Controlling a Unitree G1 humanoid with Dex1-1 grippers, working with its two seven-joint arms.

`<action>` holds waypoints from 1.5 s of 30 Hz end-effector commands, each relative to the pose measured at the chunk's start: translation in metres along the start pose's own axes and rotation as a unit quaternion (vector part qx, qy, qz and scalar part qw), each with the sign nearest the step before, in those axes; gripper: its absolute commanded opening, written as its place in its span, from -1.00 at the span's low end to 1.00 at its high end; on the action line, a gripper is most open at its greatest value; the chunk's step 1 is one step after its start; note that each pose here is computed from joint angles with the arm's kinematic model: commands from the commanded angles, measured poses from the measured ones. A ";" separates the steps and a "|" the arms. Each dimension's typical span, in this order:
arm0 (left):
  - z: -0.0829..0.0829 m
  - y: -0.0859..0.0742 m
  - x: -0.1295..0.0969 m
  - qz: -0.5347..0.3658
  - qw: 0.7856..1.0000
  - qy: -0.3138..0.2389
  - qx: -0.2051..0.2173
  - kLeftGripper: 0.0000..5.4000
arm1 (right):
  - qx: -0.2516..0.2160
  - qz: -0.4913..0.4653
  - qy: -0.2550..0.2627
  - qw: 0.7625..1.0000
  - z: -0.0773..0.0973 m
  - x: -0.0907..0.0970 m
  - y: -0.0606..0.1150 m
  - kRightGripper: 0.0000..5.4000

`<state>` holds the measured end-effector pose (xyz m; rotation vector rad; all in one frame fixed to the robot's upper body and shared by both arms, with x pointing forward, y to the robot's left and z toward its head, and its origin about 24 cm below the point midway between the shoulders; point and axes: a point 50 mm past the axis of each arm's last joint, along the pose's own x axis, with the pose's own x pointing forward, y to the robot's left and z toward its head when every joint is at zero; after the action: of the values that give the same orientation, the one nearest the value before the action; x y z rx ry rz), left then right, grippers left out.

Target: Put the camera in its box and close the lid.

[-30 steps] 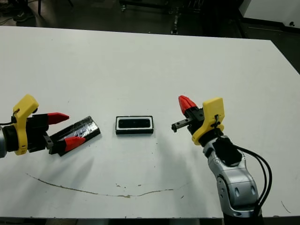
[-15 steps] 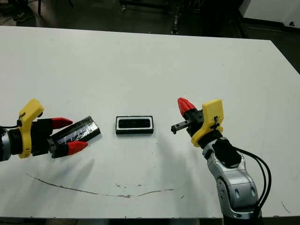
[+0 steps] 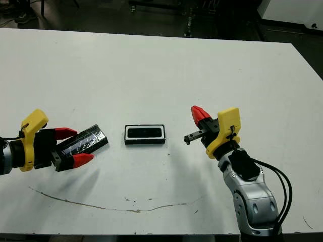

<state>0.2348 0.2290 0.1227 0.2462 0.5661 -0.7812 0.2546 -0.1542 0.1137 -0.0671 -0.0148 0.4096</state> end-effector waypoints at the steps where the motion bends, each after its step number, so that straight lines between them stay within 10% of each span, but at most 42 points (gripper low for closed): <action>1: -0.008 0.000 0.002 0.005 0.999 0.031 -0.009 1.00 | -0.001 0.002 0.004 1.000 -0.003 -0.003 -0.003 -0.99; 13: -0.010 0.000 0.003 0.028 0.998 0.061 -0.005 1.00 | -0.003 0.004 0.002 1.000 -0.003 -0.002 -0.003 -0.99; 30: -0.009 -0.008 0.002 0.071 0.992 0.057 0.091 0.18 | -0.003 0.004 0.000 1.000 -0.003 -0.003 -0.003 -1.00; 45: -0.003 0.000 0.001 0.040 0.997 0.019 0.066 0.17 | 0.000 -0.005 0.007 1.000 -0.003 -0.003 -0.002 -1.00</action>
<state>0.2305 0.2284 0.1170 0.4221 0.5595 -0.7399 0.2540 -0.1542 0.1139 -0.0636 -0.0216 0.4141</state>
